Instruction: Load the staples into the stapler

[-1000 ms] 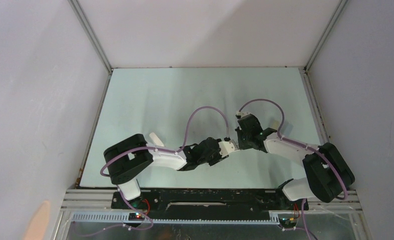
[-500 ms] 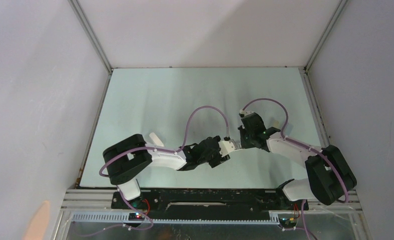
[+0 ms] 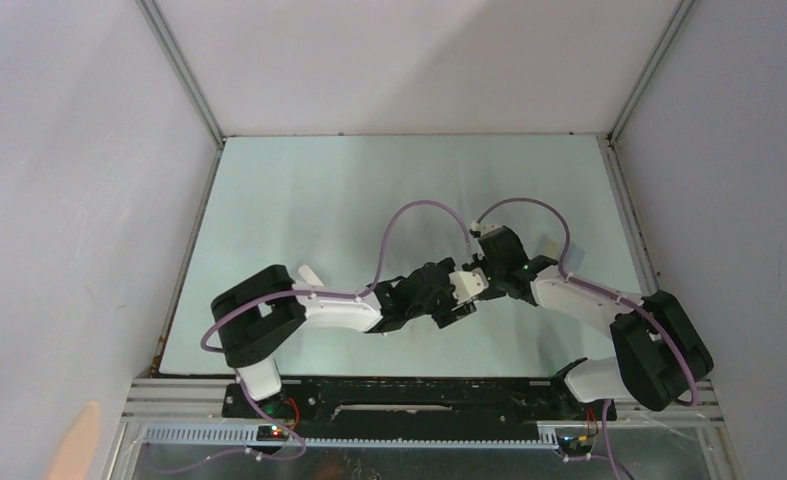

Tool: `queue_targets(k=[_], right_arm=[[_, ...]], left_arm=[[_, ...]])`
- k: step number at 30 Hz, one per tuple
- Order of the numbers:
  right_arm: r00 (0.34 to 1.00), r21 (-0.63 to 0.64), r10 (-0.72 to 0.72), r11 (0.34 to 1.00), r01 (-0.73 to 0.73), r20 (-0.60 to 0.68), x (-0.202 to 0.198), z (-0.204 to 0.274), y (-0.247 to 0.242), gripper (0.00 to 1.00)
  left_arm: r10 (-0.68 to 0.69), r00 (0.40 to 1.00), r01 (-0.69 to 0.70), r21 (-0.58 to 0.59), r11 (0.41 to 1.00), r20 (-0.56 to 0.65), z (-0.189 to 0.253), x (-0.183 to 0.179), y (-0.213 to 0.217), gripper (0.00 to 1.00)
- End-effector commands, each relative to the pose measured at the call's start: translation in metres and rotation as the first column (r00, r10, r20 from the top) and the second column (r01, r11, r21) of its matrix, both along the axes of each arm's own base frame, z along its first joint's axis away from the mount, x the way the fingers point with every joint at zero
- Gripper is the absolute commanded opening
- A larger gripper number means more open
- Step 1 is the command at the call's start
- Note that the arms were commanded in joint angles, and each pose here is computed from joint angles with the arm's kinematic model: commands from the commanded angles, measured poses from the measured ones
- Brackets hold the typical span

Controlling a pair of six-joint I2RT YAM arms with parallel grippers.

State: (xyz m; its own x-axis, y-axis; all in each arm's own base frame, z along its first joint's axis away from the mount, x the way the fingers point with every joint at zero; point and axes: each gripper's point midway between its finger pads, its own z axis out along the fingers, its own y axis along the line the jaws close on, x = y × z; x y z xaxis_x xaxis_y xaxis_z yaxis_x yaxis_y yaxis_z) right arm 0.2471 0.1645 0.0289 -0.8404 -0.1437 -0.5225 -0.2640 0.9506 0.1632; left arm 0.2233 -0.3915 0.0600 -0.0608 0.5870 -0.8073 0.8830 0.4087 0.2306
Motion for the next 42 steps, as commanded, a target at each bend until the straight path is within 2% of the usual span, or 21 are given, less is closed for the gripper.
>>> queue_targets(k=[1,13,17,23,42], right_arm=[[0.998,0.053,0.04,0.998,-0.043,0.052,0.013,0.02,0.018,0.04],[0.996,0.035,0.076,0.996,-0.078,0.045,0.014,0.023,0.025,0.04],[0.996,0.028,0.082,0.996,-0.083,0.039,0.013,0.021,0.025,0.04],[0.996,0.017,0.083,0.996,-0.083,0.036,0.013,0.021,0.023,0.04],[0.999,0.01,0.042,0.999,-0.042,-0.003,0.022,0.018,0.015,0.04]], left_arm=[[-0.065,0.998,0.065,0.014,0.998,0.007,-0.003,-0.001,-0.016,0.78],[-0.032,0.999,0.034,0.048,0.998,-0.032,-0.023,0.006,-0.001,0.72],[-0.025,0.999,0.027,0.046,0.999,-0.049,-0.024,0.009,0.004,0.65],[-0.026,0.997,0.029,0.05,0.998,-0.067,-0.028,0.006,0.008,0.45],[-0.027,0.994,0.035,0.078,0.996,-0.107,-0.04,-0.007,0.023,0.4]])
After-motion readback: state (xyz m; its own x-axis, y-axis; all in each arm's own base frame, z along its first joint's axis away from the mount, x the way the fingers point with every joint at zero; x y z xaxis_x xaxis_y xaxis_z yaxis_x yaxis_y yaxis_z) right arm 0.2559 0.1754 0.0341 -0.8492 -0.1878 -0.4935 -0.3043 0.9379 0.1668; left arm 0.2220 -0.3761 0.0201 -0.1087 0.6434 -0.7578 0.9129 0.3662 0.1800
